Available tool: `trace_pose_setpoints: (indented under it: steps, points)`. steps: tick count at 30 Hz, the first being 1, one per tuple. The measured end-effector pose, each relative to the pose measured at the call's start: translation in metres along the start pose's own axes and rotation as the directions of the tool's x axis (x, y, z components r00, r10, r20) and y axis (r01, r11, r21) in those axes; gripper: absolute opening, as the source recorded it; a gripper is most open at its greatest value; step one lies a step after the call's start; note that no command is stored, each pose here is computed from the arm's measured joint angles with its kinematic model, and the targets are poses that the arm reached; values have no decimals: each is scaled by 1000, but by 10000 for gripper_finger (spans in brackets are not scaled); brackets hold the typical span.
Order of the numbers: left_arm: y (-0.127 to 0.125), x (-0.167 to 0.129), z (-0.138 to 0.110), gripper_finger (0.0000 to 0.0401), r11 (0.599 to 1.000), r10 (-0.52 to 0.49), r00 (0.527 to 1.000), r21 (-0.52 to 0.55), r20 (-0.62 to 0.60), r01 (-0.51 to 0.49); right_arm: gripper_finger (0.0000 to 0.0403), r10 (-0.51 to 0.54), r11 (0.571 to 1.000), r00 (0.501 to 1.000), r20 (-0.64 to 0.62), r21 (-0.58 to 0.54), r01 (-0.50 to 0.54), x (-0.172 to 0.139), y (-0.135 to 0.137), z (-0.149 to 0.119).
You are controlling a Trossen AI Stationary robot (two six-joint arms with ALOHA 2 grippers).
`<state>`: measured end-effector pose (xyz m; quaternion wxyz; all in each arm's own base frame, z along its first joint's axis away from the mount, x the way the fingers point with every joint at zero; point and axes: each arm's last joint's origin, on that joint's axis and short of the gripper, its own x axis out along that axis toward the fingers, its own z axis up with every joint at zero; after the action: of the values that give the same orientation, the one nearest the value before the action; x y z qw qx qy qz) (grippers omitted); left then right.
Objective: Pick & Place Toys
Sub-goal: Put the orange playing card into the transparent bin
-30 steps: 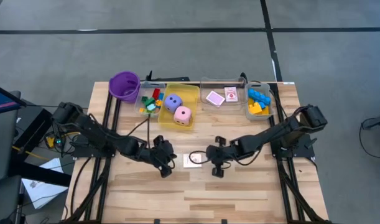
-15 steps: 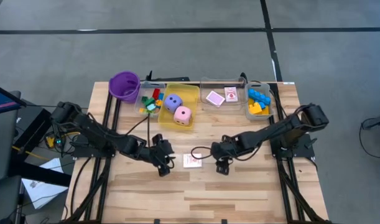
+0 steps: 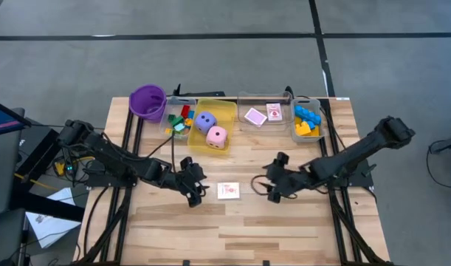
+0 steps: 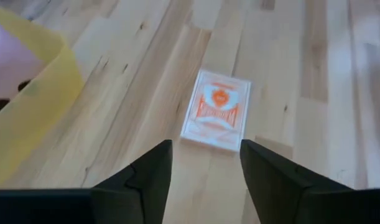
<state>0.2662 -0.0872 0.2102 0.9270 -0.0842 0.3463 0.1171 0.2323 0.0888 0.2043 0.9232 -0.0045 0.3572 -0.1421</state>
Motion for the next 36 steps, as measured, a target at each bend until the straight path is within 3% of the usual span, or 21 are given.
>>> trace_pose_setpoints:
  steps: [3, 7, 11, 13, 18, 23, 30, 36]
  points:
    - [0, -1, 0, 189, 999, -1, 1000, -38, 1, 1, 283, -21, 995, 986, 167, 104, 4, 3, -3, -24]
    - [0, -1, 0, 198, 997, -5, 1000, -79, -4, 5, 286, 69, 973, 910, 409, 175, -153, 10, -4, -46]
    - [0, -1, -1, 211, 996, -31, 999, -81, -20, 30, 297, 132, 943, 842, 522, 196, -269, 16, -8, -60]
    - [-1, -1, -1, 219, 995, -51, 998, -81, -30, 48, 306, 133, 942, 834, 535, 194, -275, 19, -8, -63]
    - [-2, -1, -1, 239, 994, -82, 996, -83, -46, 78, 336, 131, 960, 867, 480, 156, -232, 36, 1, -72]
    - [-3, -1, -1, 254, 992, -98, 994, -85, -51, 94, 362, 177, 976, 868, 464, 33, -217, 55, 17, -70]
    - [-3, -1, -1, 267, 992, -99, 994, -84, -52, 94, 370, 176, 982, 871, 458, -25, -186, 81, 35, -62]
    - [-2, -1, -2, 267, 992, -97, 994, -82, -55, 92, 370, 233, 971, 875, 423, -46, -236, 107, 42, -56]
